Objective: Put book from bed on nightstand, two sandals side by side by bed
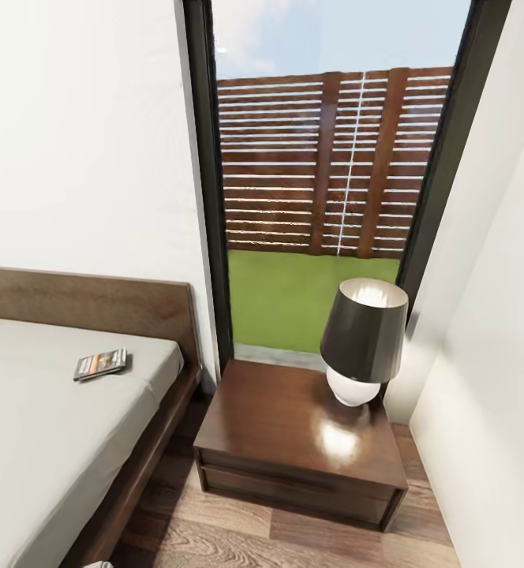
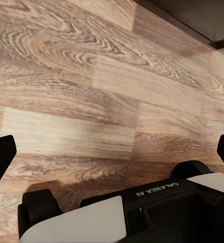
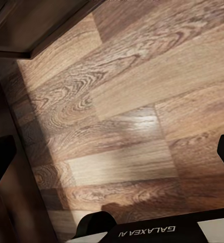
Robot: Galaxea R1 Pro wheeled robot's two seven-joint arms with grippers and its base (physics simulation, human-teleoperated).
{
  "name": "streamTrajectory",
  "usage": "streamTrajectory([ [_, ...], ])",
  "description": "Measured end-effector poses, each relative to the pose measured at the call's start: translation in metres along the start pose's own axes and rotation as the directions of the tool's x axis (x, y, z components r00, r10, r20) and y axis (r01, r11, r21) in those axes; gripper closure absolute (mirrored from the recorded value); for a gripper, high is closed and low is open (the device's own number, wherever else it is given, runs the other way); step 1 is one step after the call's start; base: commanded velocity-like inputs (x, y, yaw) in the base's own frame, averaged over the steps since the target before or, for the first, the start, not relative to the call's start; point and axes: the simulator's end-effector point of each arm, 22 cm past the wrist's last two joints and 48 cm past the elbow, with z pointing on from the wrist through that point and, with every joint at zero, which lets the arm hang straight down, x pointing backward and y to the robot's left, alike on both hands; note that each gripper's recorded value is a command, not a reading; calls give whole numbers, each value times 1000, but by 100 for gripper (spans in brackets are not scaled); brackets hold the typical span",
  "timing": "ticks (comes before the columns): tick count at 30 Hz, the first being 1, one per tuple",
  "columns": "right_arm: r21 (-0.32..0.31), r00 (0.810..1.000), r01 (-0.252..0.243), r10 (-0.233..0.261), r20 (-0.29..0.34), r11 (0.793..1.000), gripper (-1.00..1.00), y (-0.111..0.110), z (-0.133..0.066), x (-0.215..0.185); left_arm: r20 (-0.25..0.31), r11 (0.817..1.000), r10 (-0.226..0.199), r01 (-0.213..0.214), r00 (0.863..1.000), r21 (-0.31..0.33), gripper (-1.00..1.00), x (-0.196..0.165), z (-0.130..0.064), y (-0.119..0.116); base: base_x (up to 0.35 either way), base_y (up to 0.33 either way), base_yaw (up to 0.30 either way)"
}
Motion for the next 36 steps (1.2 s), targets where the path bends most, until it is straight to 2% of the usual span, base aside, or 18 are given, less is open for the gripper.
streamTrajectory([
  [7, 0, 1000, 0, 0, 0, 1000, -100, 8, -10, -3, 2, 1000, -1, 1, 1000, 0, -100, -6, -10, -7, 0, 0, 0],
  [17, 0, 1000, 0, 0, 1, 1000, -100, 8, -10, -3, 2, 1000, -1, 1, 1000, 2, -100, -5, -10, -8, 0, 0, 0],
  [24, -23, 999, 31, -32, -33, 999, -100, 43, 4, -3, -118, 1000, 16, -14, 993, 17, -100, 52, 10, -27, 0, 0, 0],
  [26, -8, 998, 12, -12, -61, 1000, -100, 39, 4, 13, -113, 1000, -8, 10, 994, 14, -100, 54, 8, -25, 0, 0, 0],
  [30, -5, 999, -2, 2, -49, 1000, -100, 25, -1, 19, -88, 999, -40, 41, 995, 14, -100, 53, 1, -18, 0, 0, 0],
  [36, -28, 1000, -5, 4, -20, 1000, -100, 24, -3, 17, -74, 997, -70, 72, 995, 31, -100, 57, -4, -17, 0, 0, 0],
])
